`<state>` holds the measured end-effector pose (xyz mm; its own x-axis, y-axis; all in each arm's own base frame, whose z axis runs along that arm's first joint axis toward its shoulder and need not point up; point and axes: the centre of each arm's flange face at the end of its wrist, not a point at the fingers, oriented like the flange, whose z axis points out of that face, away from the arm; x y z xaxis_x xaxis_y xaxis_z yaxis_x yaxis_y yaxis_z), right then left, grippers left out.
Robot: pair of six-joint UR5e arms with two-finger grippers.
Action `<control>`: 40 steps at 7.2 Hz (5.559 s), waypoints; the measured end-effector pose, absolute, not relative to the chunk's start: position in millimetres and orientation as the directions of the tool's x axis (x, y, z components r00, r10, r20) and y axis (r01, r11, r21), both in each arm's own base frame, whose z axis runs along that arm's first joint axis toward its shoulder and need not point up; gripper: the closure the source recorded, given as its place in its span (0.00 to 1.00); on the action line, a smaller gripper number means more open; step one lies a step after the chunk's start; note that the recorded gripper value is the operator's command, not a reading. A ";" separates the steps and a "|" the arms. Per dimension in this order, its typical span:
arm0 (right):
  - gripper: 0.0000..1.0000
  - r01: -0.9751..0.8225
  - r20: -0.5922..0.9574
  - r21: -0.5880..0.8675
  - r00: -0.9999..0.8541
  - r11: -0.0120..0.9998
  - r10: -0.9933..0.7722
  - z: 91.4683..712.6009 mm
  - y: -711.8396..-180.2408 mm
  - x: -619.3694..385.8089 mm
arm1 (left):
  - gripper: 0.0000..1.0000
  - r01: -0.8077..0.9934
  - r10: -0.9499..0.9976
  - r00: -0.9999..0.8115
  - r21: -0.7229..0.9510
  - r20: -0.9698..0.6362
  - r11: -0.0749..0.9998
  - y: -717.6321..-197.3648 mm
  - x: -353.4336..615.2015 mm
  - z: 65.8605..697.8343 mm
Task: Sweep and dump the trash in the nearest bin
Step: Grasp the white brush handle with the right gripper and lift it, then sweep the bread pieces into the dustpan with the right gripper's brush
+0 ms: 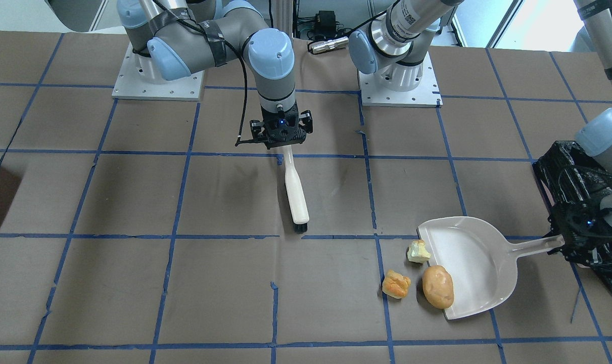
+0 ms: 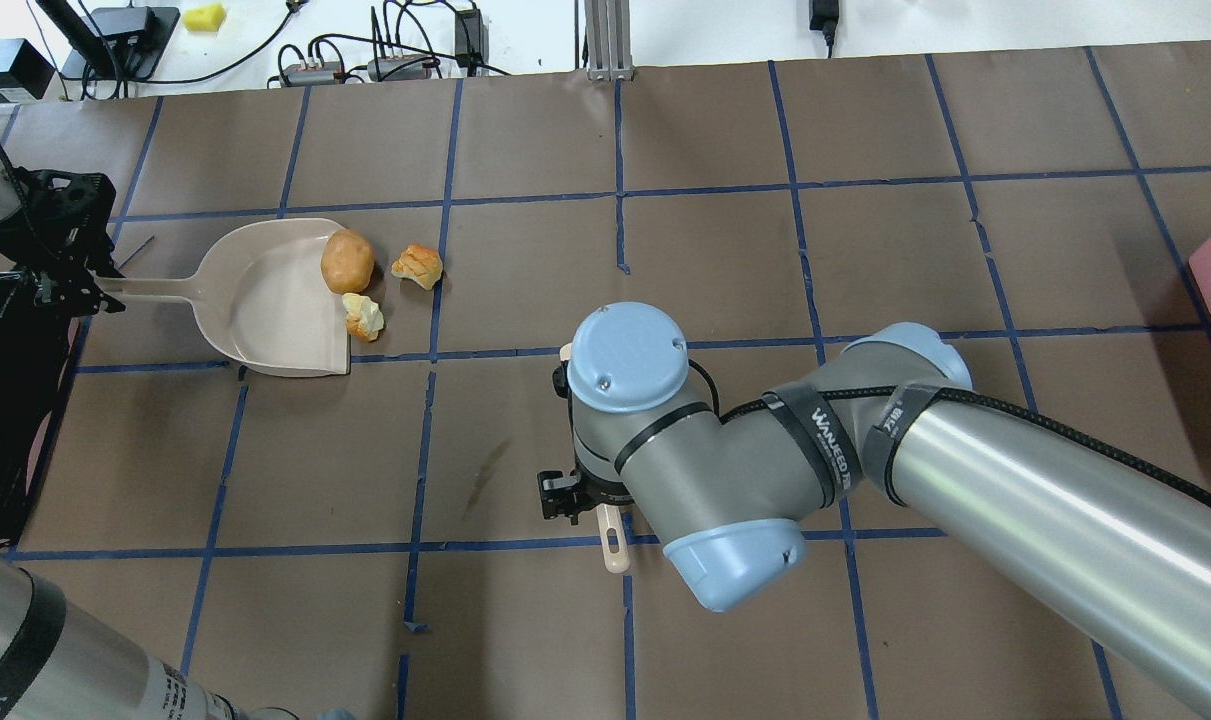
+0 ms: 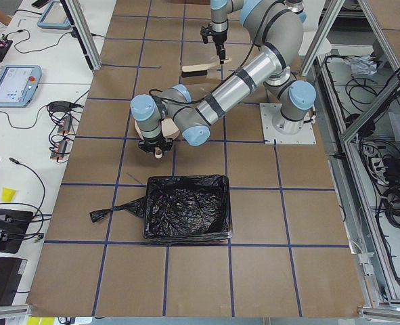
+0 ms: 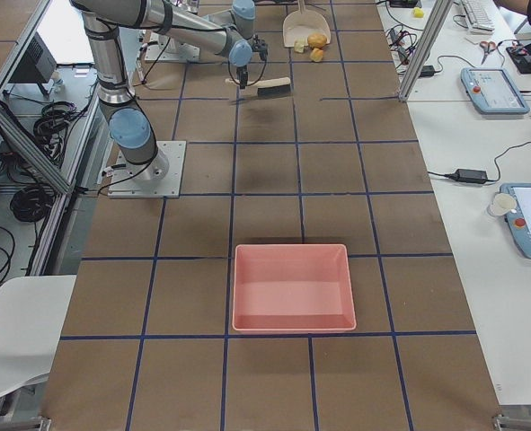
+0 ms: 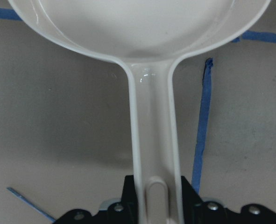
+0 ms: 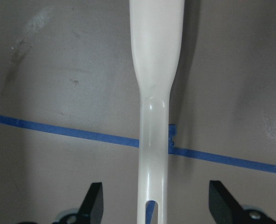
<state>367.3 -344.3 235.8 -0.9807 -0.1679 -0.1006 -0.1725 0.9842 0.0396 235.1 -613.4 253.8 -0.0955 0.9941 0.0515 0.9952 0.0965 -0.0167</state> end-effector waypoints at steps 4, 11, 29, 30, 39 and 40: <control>0.43 -0.177 -0.108 0.011 -0.979 0.984 -0.174 226.0 -334.5 365.9 | 0.96 0.995 0.995 -0.095 -0.013 0.043 0.096 -609.8 232.7 256.1; 0.90 -0.192 -0.117 0.017 -0.975 0.981 -0.189 221.5 -326.9 363.5 | 0.96 0.995 0.994 -0.099 -0.019 0.039 0.100 -609.7 232.4 256.1; 1.00 0.711 -0.050 0.020 -0.701 0.703 0.711 221.7 -500.4 660.8 | 0.96 0.995 0.995 -0.097 -0.015 0.034 0.098 -608.6 231.8 255.3; 1.00 0.645 -0.033 0.020 -0.763 0.764 0.646 217.1 -496.2 675.6 | 0.96 0.995 0.995 -0.098 -0.015 0.032 0.098 -608.6 231.8 255.9; 0.95 -0.439 -0.154 0.138 -0.895 0.888 -0.418 209.6 -517.2 674.5 | 0.96 0.989 0.992 -0.123 -0.079 0.014 0.124 -606.8 233.6 252.3; 0.95 -0.427 -0.164 0.135 -0.900 0.894 -0.404 211.1 -520.7 677.8 | 0.96 0.986 0.992 -0.129 -0.102 0.011 0.129 -606.2 233.3 250.6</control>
<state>677.8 -520.7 211.1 -0.8998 -0.4044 -0.1640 -0.4266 0.8943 0.1353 233.3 -606.2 250.6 -0.1290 0.9916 0.0114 0.9863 0.1295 -0.1020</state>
